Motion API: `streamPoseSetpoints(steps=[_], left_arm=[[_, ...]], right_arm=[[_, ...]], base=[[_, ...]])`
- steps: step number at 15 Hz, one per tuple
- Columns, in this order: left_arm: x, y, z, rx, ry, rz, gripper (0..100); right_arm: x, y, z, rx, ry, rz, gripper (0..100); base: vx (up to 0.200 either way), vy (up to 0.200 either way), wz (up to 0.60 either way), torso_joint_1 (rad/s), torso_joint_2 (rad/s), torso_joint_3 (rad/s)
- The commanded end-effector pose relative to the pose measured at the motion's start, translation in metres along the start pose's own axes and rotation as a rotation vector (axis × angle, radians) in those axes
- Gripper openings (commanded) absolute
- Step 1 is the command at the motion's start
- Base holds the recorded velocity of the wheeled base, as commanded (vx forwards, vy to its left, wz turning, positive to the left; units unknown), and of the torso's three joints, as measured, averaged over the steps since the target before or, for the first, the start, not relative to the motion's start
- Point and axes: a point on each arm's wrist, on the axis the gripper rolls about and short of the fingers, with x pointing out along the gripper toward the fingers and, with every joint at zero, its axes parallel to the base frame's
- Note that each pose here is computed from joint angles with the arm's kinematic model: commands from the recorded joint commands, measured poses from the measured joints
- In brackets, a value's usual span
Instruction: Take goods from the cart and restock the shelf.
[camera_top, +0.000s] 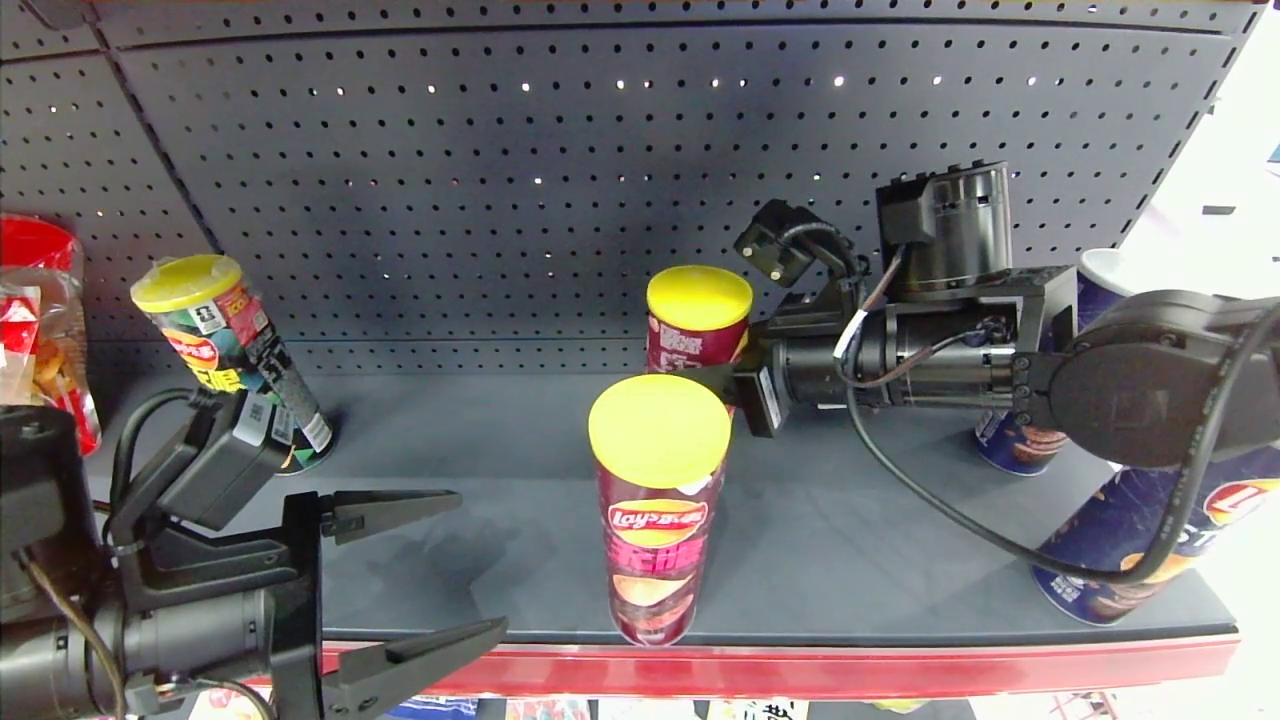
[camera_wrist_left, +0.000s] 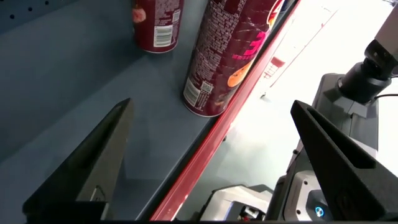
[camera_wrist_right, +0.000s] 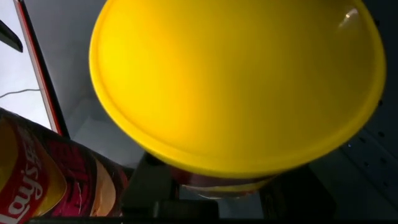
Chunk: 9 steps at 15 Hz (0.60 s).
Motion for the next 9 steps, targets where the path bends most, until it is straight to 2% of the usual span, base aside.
streamPoseSetpoints(steps=[1,9], left_arm=[[0.0,0.0,-0.002,-0.005,0.007,-0.001,100],[0.004,0.004,-0.005,-0.023,0.026,0.008,100]], right_arm=[[0.0,0.002,0.001,-0.001,-0.001,0.007,100],[-0.023,0.011,-0.001,0.003,0.001,0.004,100]], base=[[0.0,0.0,0.0,0.0,0.0,0.0],[0.0,0.0,0.0,0.0,0.0,0.0]])
